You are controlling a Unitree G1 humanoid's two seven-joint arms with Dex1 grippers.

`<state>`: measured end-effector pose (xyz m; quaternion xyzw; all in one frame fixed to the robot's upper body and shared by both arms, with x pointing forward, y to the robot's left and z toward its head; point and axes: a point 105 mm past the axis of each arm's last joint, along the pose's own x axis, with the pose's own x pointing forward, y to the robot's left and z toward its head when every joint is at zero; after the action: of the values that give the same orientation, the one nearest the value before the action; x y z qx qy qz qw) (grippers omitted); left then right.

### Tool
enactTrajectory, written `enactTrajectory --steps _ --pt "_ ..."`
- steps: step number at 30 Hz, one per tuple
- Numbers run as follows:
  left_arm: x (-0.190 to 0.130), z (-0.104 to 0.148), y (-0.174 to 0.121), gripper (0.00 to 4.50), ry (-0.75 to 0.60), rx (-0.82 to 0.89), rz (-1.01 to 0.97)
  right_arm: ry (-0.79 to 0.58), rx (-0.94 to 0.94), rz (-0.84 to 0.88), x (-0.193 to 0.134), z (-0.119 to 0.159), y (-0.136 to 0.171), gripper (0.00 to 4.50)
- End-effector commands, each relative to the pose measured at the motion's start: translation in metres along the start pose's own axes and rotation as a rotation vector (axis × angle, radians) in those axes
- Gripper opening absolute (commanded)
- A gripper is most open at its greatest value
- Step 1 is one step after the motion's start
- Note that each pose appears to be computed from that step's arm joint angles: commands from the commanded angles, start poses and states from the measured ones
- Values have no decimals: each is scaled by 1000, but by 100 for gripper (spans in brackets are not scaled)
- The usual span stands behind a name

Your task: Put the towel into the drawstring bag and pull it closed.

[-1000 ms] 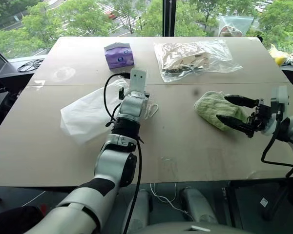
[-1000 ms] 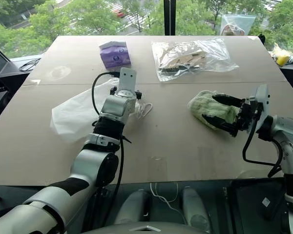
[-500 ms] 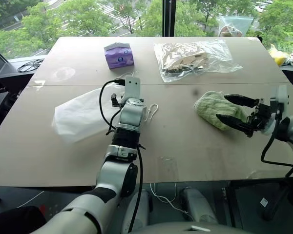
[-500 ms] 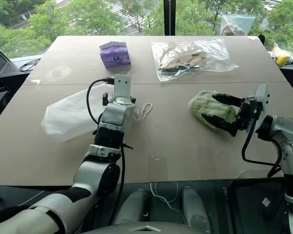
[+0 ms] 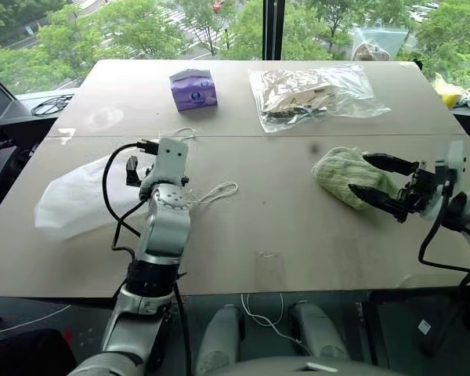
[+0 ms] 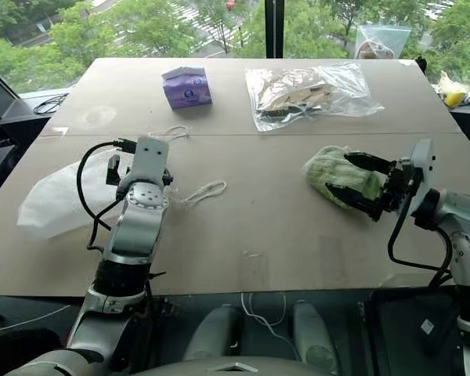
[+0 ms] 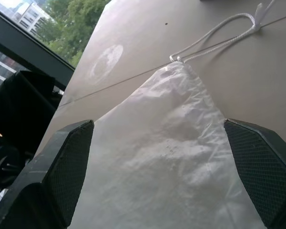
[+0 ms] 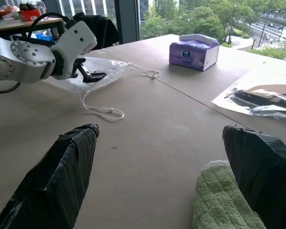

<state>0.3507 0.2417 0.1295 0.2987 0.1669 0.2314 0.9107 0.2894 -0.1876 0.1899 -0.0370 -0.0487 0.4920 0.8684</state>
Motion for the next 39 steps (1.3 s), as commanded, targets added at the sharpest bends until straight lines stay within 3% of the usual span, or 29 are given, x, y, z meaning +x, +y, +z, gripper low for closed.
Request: enactTrajectory --steps 1,4,7,15,19,27,31,36,38,39 --pt "-7 1 20 450 -20 3 63 -27 -50 -2 -2 12 0 447" --pt "-10 -15 18 450 48 -9 50 -27 -50 -1 -1 11 -1 447" --pt "-11 -12 19 450 24 -3 68 -27 -50 3 1 10 0 447" --pt "-17 36 2 450 -210 -166 -62 -26 -53 -4 1 10 -1 447" --pt "-11 49 -2 450 -221 -203 -62 -26 -57 -8 0 11 -1 447" --pt "-5 13 -18 450 -62 -86 -30 -28 -67 -27 -3 12 -1 447" --pt "-5 -8 -7 450 25 -116 37 -27 -68 -32 -5 11 -1 447" --pt "0 -33 -15 450 125 -176 33 -27 -67 -32 -3 11 -1 447" --pt "2 -42 -17 345 159 -212 40 -26 -67 -32 -3 11 -2 450" --pt "3 -47 -18 328 175 -230 43 -26 -68 -32 -4 11 -2 450"
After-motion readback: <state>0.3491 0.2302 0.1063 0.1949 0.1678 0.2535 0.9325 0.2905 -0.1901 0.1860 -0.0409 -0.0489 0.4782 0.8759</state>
